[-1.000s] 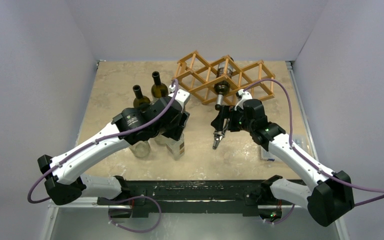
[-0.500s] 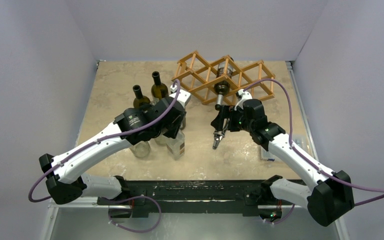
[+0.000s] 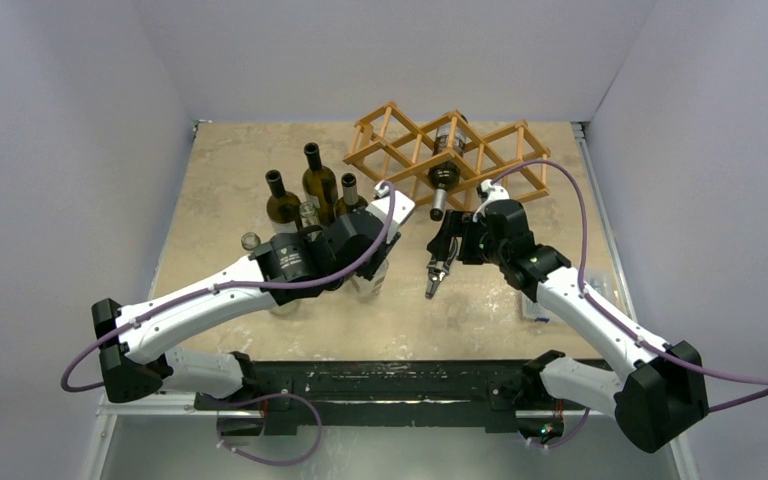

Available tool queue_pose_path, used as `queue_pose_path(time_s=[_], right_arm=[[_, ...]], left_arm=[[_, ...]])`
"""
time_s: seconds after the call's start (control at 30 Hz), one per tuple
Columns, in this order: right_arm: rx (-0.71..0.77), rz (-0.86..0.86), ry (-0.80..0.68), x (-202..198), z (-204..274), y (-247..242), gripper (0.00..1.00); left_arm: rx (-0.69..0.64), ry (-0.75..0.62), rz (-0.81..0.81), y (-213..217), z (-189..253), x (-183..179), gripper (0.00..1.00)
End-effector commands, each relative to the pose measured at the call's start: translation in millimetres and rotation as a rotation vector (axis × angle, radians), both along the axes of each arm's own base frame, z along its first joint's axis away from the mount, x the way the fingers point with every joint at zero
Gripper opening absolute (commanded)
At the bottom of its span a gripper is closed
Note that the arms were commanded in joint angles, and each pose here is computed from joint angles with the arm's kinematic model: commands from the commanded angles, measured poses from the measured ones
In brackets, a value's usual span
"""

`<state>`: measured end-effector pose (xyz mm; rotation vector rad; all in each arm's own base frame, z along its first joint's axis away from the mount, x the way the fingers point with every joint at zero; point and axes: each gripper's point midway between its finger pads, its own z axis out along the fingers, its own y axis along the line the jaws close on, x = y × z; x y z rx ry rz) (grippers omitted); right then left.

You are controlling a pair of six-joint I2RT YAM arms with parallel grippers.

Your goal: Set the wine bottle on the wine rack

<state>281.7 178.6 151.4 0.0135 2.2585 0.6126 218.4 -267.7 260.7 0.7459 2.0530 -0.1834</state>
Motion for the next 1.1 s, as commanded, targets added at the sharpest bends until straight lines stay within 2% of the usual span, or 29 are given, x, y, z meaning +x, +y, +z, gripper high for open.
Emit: queue_pose_path(time_s=[0.0, 0.17, 0.27, 0.37, 0.5, 0.6, 0.83, 0.97, 1.07], right_arm=[[0.006, -0.028, -0.029, 5.9, 9.8, -2.1, 0.99], [0.012, -0.019, -0.007, 6.4, 1.7, 1.8, 0.99], [0.002, -0.015, 0.007, 7.4, -1.0, 2.6, 0.99], [-0.014, -0.039, 0.013, 9.6, -1.5, -1.4, 0.99], [-0.01, -0.051, 0.021, 9.3, -4.2, -2.2, 0.99], [-0.01, -0.048, 0.03, 9.9, -7.7, -0.6, 0.99], [-0.013, -0.022, 0.046, 14.3, -13.8, 5.6, 0.99], [-0.034, -0.025, 0.046, 16.0, -15.1, 3.3, 0.99], [-0.047, -0.036, 0.05, 14.8, -18.6, 0.0, 0.99]], left_arm=[[-0.219, -0.291, -0.005, -24.1, 76.8, 22.4, 0.0], [-0.307, -0.424, -0.023, -36.9, 93.3, 25.2, 0.0], [-0.332, -0.475, -0.036, -43.5, 89.2, 26.4, 0.0], [-0.302, -0.484, -0.073, -49.1, 72.5, 20.9, 0.0], [-0.212, -0.451, -0.135, -54.9, 36.6, 4.6, 0.0], [-0.141, -0.348, -0.179, -52.2, 2.4, -12.4, 0.0], [-0.103, -0.186, -0.228, -55.2, -56.9, -46.7, 0.0], [-0.06, -0.14, -0.269, -72.0, -82.0, -63.8, 0.0], [-0.001, -0.154, -0.282, -85.9, -94.8, -73.0, 0.0]])
